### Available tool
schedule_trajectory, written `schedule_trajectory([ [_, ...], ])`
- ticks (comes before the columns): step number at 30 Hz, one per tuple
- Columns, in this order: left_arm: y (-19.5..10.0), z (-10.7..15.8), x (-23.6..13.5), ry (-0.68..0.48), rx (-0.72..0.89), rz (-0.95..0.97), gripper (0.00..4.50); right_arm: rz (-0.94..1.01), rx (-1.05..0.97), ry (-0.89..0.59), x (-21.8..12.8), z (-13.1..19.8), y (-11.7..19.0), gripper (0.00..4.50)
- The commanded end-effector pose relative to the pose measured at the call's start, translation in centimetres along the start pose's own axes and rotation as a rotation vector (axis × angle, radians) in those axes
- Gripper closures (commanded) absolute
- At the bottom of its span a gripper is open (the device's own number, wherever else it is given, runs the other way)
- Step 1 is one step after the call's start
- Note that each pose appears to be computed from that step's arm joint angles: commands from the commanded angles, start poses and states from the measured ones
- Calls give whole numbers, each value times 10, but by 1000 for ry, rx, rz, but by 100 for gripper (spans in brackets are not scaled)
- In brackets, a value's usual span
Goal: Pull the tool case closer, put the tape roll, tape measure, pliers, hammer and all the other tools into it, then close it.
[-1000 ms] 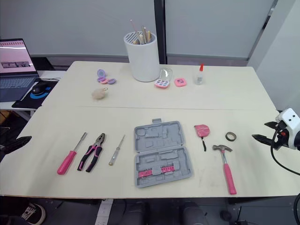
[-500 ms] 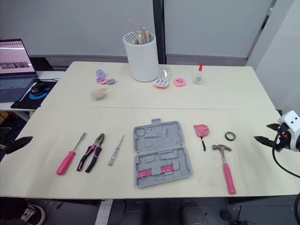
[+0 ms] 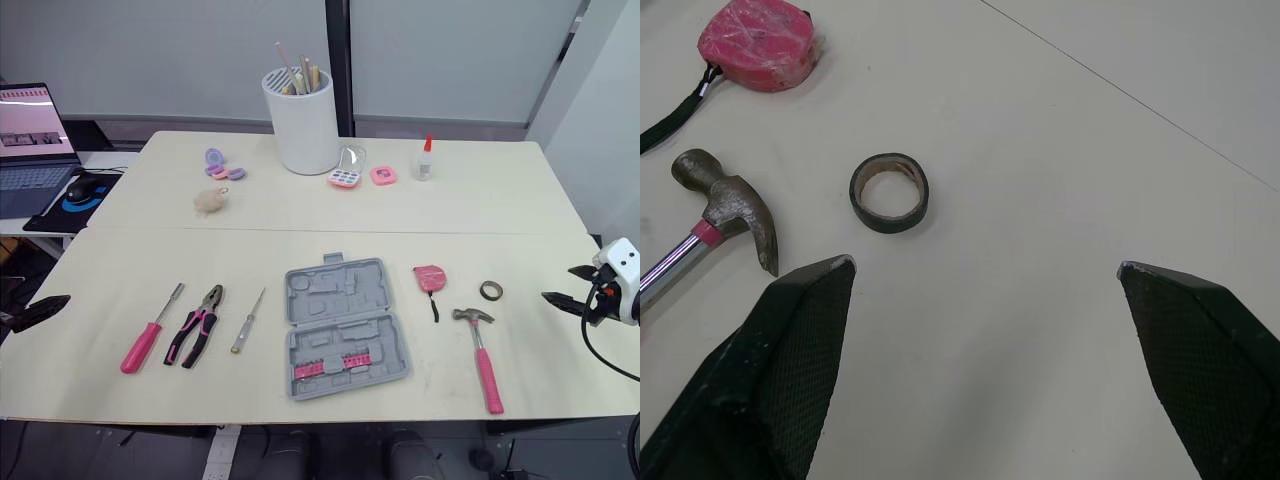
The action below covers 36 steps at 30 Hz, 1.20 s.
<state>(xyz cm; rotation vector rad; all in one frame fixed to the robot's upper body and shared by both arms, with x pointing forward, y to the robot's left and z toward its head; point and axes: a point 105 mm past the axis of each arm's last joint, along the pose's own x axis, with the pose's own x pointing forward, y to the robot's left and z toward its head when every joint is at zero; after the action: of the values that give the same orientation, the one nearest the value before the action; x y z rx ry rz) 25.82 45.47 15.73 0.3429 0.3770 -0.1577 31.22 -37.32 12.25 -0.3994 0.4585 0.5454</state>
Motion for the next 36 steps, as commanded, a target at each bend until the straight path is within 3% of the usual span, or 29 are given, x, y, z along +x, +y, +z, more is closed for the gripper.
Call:
schedule_trajectory([
  [1,4,8,-4,-19,17,12,0,-26,-61,-14,-9,13,-8,3],
  [7,-10,20,0,-47,-1,-79,0,-5,-141,-18,0,28,-5,3],
  [11,-50,46,8,-103,30,-254,0,62,-238,1,18,40,9,3],
  [15,-101,63,20,-123,104,-396,89,108,-378,47,40,57,28,95],
  [18,-134,67,29,-111,172,-475,188,161,-477,15,61,81,56,198],
  [26,-209,61,50,-89,323,-635,448,274,-634,35,94,102,120,379],
  [30,-228,54,59,-79,345,-662,450,323,-664,45,107,99,143,448],
  [36,-246,40,71,-54,362,-686,450,353,-760,87,123,93,159,448],
])
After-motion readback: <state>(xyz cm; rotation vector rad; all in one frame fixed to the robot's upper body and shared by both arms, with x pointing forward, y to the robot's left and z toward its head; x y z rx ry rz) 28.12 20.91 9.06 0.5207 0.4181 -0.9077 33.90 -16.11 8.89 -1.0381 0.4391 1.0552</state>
